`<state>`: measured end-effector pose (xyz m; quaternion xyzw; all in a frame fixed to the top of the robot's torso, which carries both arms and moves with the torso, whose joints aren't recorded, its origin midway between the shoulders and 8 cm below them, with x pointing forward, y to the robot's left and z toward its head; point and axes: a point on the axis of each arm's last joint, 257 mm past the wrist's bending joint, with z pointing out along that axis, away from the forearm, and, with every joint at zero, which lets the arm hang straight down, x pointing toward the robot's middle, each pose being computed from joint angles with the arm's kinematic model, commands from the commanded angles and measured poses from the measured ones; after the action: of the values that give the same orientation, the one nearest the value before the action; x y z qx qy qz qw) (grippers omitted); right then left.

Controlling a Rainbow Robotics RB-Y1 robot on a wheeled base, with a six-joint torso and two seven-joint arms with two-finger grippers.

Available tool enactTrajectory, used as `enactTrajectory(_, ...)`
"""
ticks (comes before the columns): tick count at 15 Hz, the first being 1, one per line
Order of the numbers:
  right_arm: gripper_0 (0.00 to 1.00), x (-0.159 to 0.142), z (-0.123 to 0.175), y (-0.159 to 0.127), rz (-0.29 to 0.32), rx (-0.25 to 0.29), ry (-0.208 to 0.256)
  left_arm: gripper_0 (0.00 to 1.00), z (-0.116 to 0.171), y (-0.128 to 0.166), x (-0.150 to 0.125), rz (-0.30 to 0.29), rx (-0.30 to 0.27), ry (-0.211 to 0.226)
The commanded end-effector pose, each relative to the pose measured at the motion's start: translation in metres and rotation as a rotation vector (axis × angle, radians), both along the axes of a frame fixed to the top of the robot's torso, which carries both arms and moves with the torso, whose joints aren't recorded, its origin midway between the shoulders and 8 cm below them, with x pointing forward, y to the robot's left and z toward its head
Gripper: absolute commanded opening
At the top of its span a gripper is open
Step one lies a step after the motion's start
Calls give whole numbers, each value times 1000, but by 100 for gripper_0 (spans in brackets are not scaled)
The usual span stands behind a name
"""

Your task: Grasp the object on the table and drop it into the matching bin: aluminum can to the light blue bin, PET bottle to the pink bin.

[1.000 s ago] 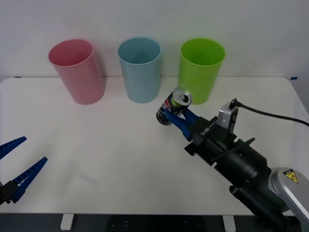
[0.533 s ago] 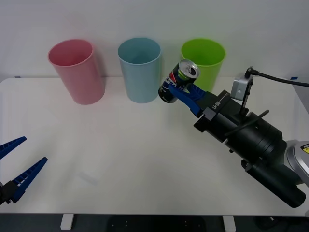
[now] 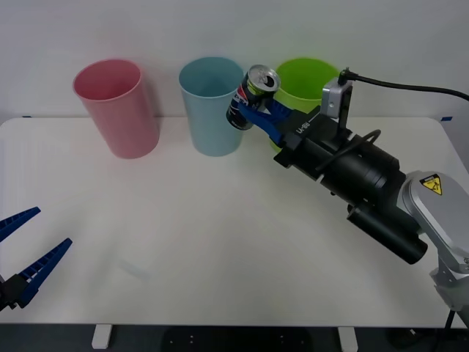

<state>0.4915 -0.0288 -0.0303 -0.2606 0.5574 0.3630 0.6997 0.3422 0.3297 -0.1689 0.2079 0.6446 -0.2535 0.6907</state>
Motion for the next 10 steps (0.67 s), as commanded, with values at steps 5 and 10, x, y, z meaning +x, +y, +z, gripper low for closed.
enactTrajectory(5, 0, 76, -4, 39, -46, -51, 21, 100, 0, 0, 0, 0, 0, 0)
enactTrajectory(10, 0, 125, 9, 60, -92, -74, 37, 100, 0, 0, 0, 0, 0, 0)
